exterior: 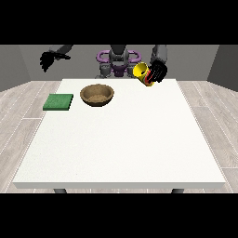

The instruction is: Pick the cup and pour the ball into the bowl, then pick the bowl and place it on the pad

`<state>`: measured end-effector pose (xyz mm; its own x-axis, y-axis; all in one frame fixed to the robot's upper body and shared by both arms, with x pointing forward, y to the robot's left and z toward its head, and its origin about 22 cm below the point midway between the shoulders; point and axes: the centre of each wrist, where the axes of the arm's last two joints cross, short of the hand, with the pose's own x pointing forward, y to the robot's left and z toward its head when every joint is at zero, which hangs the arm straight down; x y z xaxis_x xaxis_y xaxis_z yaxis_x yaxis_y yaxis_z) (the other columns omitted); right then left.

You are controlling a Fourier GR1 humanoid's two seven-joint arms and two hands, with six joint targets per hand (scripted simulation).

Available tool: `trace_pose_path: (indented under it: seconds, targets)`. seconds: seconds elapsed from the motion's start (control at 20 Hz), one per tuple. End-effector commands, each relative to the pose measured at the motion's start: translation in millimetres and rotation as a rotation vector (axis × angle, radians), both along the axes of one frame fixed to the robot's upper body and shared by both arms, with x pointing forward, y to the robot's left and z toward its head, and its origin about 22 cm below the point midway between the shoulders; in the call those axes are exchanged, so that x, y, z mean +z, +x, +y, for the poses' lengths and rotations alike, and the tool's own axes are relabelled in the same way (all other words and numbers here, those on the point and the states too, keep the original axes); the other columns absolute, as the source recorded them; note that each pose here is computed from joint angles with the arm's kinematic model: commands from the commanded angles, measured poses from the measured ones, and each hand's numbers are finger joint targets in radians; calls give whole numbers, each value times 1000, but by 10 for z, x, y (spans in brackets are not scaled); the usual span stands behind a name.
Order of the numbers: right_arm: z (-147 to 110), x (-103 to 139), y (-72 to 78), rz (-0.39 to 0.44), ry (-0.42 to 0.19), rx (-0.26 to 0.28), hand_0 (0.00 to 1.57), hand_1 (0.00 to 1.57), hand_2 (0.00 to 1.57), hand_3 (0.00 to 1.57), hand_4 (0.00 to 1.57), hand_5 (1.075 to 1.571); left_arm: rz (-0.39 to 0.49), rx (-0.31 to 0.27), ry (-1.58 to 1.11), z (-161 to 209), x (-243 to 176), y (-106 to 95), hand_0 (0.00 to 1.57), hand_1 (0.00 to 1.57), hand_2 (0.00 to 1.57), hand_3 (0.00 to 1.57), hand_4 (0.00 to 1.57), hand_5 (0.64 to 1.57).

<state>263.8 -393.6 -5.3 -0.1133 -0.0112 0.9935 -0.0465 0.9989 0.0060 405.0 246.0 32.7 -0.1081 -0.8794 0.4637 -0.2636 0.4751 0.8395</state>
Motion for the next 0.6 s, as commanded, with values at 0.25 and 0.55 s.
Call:
trace_pose_path:
  seconds: [0.25,0.55]
  targets:
    - [-27,52,142,29,11,8,0,0,0,0,0,1570,-45,11,389,-756,256,178,1559,1559,1571,1571,1571,1207]
    - [-220,-52,4,55,20,8,0,0,0,0,0,1571,-72,-95,738,-1264,168,91,1501,1501,1571,1571,1380,1400]
